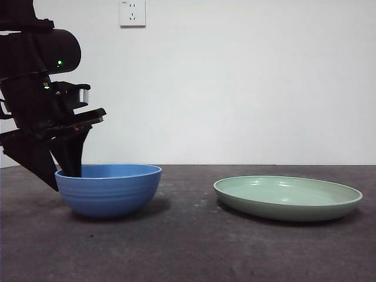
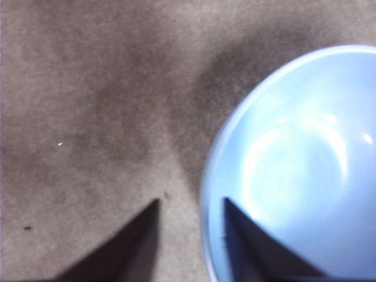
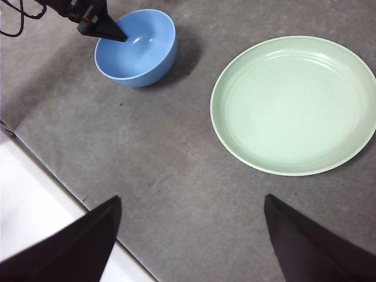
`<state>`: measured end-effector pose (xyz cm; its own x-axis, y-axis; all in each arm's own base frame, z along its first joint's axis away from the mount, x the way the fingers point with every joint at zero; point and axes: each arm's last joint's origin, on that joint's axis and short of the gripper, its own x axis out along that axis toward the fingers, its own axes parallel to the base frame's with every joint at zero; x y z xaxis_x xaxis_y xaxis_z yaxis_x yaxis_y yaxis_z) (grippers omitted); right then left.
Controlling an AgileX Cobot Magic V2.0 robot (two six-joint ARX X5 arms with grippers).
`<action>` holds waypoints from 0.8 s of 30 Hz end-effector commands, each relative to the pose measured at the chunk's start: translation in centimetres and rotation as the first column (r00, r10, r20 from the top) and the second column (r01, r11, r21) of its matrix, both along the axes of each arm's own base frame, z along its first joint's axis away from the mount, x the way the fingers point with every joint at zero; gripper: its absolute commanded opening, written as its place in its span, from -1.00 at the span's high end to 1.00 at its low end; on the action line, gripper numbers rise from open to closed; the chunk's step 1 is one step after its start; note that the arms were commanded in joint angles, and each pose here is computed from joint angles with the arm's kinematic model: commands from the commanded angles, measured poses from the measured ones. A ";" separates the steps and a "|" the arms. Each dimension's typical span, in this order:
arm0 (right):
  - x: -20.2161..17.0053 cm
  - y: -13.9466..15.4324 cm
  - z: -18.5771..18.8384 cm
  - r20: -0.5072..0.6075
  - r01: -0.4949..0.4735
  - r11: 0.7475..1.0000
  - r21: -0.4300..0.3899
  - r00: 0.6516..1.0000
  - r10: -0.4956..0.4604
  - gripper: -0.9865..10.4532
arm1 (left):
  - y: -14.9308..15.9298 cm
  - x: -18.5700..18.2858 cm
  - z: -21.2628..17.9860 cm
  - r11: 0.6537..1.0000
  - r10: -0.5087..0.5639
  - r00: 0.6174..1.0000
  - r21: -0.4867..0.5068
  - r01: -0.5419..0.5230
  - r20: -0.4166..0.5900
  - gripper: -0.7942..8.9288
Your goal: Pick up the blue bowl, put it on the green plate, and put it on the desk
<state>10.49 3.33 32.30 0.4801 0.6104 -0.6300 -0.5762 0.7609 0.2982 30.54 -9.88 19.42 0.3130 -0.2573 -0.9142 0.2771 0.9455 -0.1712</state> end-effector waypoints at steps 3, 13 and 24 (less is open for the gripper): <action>0.1 0.1 0.6 0.019 0.000 1.000 0.010 1.000 0.000 0.15 | -0.3 0.6 0.1 1.000 0.017 1.000 -0.007 -0.017 0.011 0.82; 0.1 0.1 0.6 0.019 0.000 1.000 0.010 1.000 0.000 0.15 | -0.4 0.4 2.5 0.998 0.037 0.996 -0.054 -0.032 0.078 0.82; 0.1 0.1 0.6 0.019 0.000 1.000 0.010 1.000 0.000 0.15 | -3.7 -0.5 10.4 0.991 -0.034 0.976 -0.120 0.060 0.213 0.82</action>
<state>10.49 3.33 32.30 0.4801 0.6104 -0.6300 -0.5762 0.7609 0.2982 29.72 -12.96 29.18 0.4689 -0.3659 -0.8039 0.3501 0.9126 -0.2111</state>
